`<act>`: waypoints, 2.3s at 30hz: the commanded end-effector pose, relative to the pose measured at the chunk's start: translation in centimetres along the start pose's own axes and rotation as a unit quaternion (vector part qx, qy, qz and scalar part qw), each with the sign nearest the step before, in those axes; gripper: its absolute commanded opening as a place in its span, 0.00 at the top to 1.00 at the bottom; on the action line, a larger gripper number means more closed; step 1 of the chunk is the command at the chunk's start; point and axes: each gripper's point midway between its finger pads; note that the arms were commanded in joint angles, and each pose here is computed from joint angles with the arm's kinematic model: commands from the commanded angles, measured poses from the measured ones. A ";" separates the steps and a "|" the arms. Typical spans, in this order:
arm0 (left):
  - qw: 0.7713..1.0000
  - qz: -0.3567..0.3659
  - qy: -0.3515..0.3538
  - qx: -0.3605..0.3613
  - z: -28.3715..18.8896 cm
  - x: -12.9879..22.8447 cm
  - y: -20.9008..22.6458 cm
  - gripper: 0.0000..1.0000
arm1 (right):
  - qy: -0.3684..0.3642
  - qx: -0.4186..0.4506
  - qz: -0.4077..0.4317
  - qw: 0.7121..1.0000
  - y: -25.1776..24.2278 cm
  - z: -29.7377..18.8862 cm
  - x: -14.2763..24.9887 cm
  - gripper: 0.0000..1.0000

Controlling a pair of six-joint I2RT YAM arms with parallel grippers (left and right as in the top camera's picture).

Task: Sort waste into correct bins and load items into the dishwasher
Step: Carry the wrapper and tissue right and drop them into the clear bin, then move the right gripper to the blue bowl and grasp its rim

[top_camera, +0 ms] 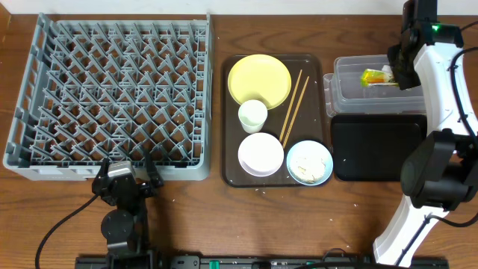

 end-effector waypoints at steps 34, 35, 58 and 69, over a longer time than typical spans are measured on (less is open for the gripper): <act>1.000 0.007 0.027 -0.008 0.1 1.8 0.3 0.08 | 0.245 -0.147 -0.591 0.754 -2.7 -11.9 21.6 0.28; 1.000 0.007 0.027 -0.008 0.1 1.8 0.3 0.08 | 0.245 -0.134 -0.603 0.747 -3.4 -12.1 22.2 0.32; 1.000 0.007 0.027 -0.008 0.1 1.8 0.3 0.08 | 0.255 0.041 -0.483 0.836 -11.7 -6.1 27.4 0.57; 1.000 0.007 0.027 -0.008 0.1 1.8 0.3 0.08 | 0.256 0.071 -0.455 0.850 -13.6 -4.9 28.1 0.58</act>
Point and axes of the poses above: each gripper's point midway between its finger pads, its own z axis out along the fingers, its own y axis along the line the jaws close on, x = y × z, and after that the axes turned 3 degrees about z, right-handed
